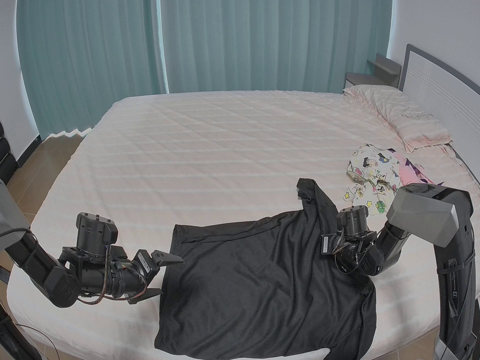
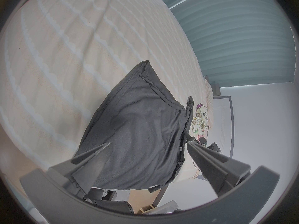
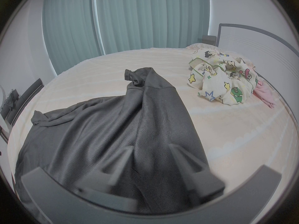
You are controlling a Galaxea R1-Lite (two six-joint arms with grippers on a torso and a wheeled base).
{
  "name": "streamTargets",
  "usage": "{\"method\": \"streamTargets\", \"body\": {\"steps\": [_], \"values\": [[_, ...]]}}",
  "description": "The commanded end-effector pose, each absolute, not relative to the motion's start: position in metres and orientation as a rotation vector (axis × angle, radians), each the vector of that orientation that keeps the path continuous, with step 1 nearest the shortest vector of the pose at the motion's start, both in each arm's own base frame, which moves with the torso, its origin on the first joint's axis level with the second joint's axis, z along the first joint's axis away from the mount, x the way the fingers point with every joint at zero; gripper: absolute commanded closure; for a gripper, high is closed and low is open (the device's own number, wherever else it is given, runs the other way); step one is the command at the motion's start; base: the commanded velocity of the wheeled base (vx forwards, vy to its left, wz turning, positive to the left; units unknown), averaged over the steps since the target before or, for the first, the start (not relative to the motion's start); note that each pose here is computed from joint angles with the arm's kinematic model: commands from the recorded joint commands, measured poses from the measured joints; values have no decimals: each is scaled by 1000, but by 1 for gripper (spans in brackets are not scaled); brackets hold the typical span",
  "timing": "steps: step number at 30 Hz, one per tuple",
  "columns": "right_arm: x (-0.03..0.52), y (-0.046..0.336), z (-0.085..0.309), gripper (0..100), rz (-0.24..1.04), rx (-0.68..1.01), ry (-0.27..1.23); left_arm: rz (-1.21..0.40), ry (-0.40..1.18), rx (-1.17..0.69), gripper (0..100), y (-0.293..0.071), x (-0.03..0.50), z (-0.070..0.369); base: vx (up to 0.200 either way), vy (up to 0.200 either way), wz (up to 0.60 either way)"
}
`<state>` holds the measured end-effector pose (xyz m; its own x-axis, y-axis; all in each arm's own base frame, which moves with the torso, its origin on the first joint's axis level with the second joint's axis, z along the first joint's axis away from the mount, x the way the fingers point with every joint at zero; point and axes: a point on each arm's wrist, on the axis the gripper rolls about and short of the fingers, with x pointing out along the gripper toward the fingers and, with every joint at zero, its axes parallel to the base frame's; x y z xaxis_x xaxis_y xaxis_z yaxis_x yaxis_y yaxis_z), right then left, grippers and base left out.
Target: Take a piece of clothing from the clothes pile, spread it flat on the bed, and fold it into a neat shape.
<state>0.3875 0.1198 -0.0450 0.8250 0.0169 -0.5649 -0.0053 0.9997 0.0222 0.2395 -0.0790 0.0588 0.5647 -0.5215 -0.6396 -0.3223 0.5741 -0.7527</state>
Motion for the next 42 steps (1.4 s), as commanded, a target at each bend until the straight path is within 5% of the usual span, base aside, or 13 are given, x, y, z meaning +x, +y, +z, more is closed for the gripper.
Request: {"method": "streamTargets", "body": {"steps": [1,9,20,29,30,37,42], "values": [[390,120,-51,100,0,18,601,-140,1009,-996,0,-79,240,58,0,0,0],[392,107,-26,100,-37,65,549,-131,1015,-992,0,-79,241,55,0,0,0],[402,11,-19,100,-96,260,556,-115,1016,-990,0,-78,244,52,0,0,0],[406,-25,-30,100,-103,395,562,-99,1008,-1008,0,-72,246,52,0,0,0],[407,-27,-31,0,-106,399,557,-100,1007,-1010,0,-71,246,52,0,0,0],[423,-38,-48,0,-121,455,548,-98,988,-1028,0,-66,247,53,0,0,0],[416,-39,-24,0,-125,569,512,-103,970,-1033,0,-64,249,54,0,0,0]]}}
